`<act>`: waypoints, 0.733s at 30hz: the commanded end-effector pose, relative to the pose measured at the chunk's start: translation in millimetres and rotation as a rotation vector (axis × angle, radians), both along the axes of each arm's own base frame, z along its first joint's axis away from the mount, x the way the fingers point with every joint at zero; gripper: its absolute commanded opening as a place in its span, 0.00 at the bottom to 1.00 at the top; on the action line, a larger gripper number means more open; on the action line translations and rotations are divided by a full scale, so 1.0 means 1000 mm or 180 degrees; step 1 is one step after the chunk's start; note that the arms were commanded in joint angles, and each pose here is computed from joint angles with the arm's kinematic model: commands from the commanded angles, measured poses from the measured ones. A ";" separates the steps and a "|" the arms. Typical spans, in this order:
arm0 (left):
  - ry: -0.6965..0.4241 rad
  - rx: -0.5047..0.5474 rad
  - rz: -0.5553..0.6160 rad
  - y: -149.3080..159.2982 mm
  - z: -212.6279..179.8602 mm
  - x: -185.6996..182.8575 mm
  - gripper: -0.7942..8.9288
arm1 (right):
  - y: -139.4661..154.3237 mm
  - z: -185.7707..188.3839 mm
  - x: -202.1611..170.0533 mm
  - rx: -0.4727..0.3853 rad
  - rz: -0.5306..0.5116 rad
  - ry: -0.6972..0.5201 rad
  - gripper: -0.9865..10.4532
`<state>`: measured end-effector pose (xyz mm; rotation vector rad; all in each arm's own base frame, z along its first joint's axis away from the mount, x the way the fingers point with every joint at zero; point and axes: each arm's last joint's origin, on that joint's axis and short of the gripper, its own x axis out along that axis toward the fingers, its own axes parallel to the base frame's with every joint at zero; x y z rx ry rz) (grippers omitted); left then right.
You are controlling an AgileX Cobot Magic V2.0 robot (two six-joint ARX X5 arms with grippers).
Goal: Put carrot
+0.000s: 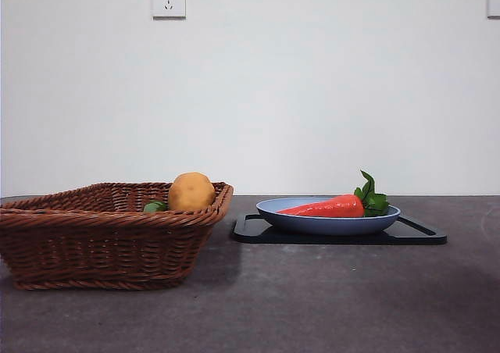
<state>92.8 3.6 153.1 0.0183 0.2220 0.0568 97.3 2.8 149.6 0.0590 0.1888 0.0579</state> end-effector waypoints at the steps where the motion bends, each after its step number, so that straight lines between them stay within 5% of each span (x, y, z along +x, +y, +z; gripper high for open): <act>1: 0.0002 0.0009 -0.0015 0.000 -0.003 0.000 0.09 | 0.000 -0.002 0.000 0.0018 -0.0011 0.0032 0.09; 22: 0.0002 0.0009 -0.0015 0.000 -0.003 0.000 0.09 | 0.000 -0.002 0.000 0.0018 -0.0012 0.0032 0.09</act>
